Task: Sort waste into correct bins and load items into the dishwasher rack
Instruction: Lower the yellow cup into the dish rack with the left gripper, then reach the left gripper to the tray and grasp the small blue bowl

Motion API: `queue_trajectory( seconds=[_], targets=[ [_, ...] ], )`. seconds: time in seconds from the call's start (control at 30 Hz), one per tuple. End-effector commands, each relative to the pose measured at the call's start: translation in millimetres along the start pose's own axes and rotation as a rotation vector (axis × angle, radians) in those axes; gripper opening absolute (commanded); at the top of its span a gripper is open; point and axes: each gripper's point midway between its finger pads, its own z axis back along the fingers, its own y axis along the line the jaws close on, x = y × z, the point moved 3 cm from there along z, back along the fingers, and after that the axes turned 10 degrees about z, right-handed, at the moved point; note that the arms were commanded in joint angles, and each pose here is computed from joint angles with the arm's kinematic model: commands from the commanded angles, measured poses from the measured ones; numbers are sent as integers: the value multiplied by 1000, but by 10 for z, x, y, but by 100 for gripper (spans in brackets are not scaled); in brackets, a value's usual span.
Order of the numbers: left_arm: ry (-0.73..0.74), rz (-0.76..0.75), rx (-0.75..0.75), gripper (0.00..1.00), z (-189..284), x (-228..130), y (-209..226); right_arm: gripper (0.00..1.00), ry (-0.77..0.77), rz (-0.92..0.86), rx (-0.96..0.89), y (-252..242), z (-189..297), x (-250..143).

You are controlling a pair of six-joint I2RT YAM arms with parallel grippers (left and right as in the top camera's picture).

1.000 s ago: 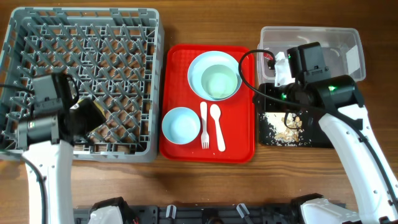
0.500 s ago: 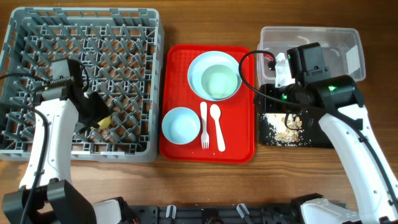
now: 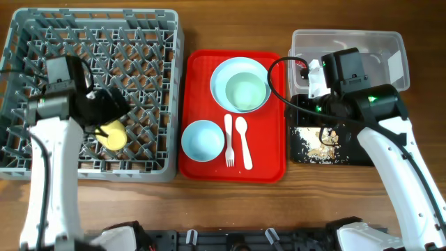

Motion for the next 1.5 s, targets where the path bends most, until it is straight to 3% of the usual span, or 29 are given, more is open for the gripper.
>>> queue_trajectory(
  seconds=[0.0, 0.1, 0.23, 0.33, 0.4, 0.53, 0.7, 0.77, 0.8, 0.83, 0.93, 0.97, 1.17, 1.33, 1.47],
  targets=[
    [-50, -157, -245, 100, 477, -263, -564, 41, -24, 23, -17, -9, 64, 45],
    [-18, -321, -307, 100, 544, -637, -919, 60, -11, 17, -16, -9, 63, 17],
    [71, -473, -326, 100, 436, -1063, -1220, 59, 6, 6, -28, -26, 64, -20],
    [136, -564, -317, 100, 274, -1342, -1405, 56, 19, -184, -191, -254, 90, -92],
    [201, -637, -285, 100, 66, -1602, -1530, 59, 19, -281, -262, -348, 118, -138],
    [296, -714, -184, 95, -338, -1924, -1582, 62, 18, -291, -257, -362, 123, -137],
    [426, -777, -31, 62, -910, -2292, -1492, 63, 24, -297, -261, -380, 128, -151],
    [452, -791, 2, 39, -1047, -2379, -1461, 63, 24, -297, -261, -380, 129, -151],
    [457, -796, 8, 33, -1084, -2405, -1459, 63, 24, -297, -261, -380, 129, -152],
    [462, -801, 13, 21, -1113, -2430, -1457, 63, 25, -297, -261, -380, 129, -154],
    [452, -805, -4, 17, -1128, -2445, -1502, 63, 33, -298, -263, -380, 130, -171],
    [453, -805, -3, 4, -1128, -2446, -1500, 62, 35, -299, -263, -381, 130, -176],
    [456, -792, -58, 4, -959, -2426, -1611, 62, 41, -299, -264, -381, 132, -189],
    [316, -858, -230, 4, -173, -2085, -1987, 62, 43, -297, -265, -381, 132, -192],
    [156, -787, -332, 4, 359, -1533, -2044, 62, 43, -296, -265, -382, 132, -192]
  ],
)
